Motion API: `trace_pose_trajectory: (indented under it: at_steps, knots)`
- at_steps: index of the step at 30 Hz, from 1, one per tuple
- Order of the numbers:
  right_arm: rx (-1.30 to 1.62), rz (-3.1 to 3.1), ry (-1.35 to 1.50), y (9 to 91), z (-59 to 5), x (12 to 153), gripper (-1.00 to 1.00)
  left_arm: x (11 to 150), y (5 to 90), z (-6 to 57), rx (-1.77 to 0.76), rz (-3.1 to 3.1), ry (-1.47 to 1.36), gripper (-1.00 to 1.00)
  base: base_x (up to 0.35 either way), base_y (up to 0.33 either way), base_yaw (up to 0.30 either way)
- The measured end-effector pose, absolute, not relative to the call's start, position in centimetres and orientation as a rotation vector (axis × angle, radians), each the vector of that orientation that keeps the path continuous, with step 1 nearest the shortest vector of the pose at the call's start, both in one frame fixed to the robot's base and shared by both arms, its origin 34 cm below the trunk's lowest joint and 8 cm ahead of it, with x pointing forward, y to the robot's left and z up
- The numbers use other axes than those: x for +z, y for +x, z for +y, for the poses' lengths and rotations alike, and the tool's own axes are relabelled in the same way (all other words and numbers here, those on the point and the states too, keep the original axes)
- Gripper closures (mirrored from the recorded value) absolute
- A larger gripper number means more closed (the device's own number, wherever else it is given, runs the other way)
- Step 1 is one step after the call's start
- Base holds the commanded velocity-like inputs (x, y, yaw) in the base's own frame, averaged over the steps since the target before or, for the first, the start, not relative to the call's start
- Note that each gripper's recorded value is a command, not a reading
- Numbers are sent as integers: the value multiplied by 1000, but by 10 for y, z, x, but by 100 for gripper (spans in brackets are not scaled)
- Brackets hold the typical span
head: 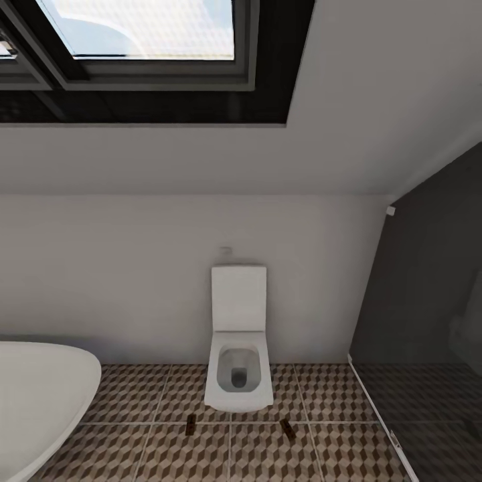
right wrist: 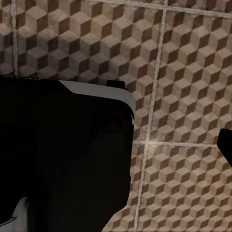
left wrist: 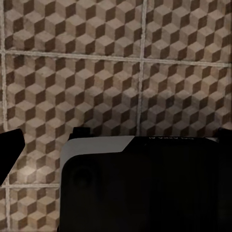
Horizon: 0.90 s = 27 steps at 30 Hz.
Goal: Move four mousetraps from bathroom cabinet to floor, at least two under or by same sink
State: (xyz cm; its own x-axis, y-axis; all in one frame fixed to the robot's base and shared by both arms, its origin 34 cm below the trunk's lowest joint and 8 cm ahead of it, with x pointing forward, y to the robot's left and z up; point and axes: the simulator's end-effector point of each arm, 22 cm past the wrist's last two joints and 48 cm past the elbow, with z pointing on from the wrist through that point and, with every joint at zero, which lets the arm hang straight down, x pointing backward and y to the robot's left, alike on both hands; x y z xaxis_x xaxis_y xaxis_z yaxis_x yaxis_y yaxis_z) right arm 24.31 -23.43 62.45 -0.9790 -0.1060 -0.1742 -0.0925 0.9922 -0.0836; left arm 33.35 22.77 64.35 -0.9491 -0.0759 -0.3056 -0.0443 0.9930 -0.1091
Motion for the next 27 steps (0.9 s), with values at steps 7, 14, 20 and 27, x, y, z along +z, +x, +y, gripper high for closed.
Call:
trace_pose_trajectory:
  at_steps: [7,14,20,27]
  knots:
    - [-119,2950,-155,245,-238,625,-100,643,332,218,-167,2826,-84,-100,0,0,0]
    - [-130,2939,-166,249,-244,625,-100,644,330,203,-192,2828,-84,-100,0,0,0]
    - [-133,2933,-170,251,-246,626,-100,642,325,201,-193,2843,-87,-100,0,0,0]
    - [-130,2934,-165,251,-244,626,-100,638,310,201,-196,2882,-89,-100,0,0,0]
